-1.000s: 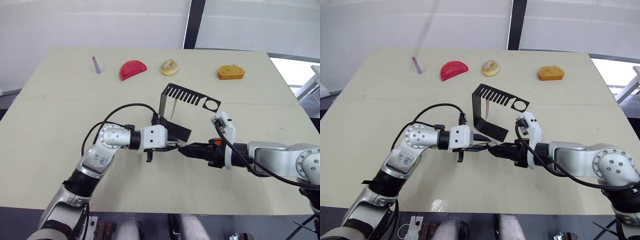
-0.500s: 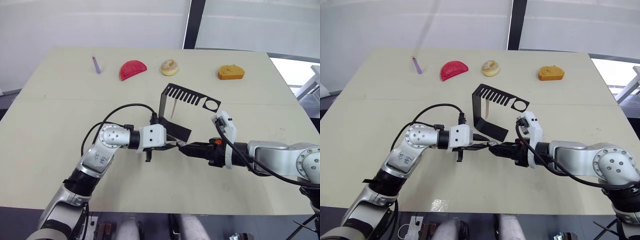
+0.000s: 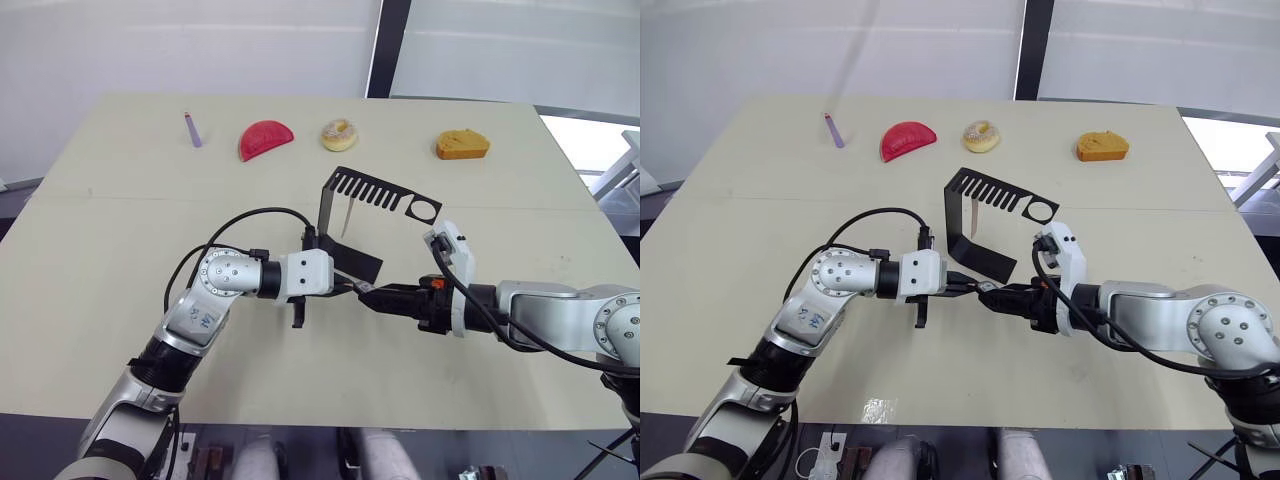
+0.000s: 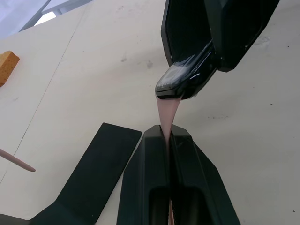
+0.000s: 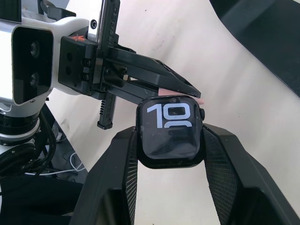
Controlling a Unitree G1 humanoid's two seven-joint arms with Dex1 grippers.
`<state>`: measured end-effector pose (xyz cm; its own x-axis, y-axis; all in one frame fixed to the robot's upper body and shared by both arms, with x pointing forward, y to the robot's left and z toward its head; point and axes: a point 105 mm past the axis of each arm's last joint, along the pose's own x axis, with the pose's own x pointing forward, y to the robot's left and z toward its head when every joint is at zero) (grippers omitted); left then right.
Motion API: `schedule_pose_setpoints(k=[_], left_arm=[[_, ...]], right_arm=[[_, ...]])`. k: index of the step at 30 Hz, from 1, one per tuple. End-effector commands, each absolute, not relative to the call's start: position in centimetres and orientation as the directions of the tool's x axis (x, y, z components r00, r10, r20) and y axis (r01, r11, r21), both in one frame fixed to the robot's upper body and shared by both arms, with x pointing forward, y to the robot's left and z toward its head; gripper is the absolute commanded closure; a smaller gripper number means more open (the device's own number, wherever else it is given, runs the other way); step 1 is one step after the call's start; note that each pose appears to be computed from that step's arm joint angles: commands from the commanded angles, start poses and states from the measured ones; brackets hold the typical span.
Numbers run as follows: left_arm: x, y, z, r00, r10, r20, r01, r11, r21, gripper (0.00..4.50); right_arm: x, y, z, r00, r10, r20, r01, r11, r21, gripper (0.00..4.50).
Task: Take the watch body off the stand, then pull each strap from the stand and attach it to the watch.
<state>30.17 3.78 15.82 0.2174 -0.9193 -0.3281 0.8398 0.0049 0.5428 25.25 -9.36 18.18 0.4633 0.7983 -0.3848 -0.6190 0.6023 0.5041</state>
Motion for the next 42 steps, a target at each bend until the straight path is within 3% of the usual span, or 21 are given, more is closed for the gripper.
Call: schedule_pose_setpoints(k=[1,42], left_arm=[[29.89,3.36,16.92,0.201,-0.935,-0.291,0.82,-0.002,0.573,4.47],[30.02,3.21,17.43,0.204,-0.942,-0.267,0.807,0.007,0.591,4.47]], right_arm=[[25.27,-9.4,19.07,0.476,0.799,-0.368,-0.631,0.602,0.49,3.01],[25.7,-9.92,18.51,0.481,0.785,-0.39,-0.614,0.619,0.489,3.01]])
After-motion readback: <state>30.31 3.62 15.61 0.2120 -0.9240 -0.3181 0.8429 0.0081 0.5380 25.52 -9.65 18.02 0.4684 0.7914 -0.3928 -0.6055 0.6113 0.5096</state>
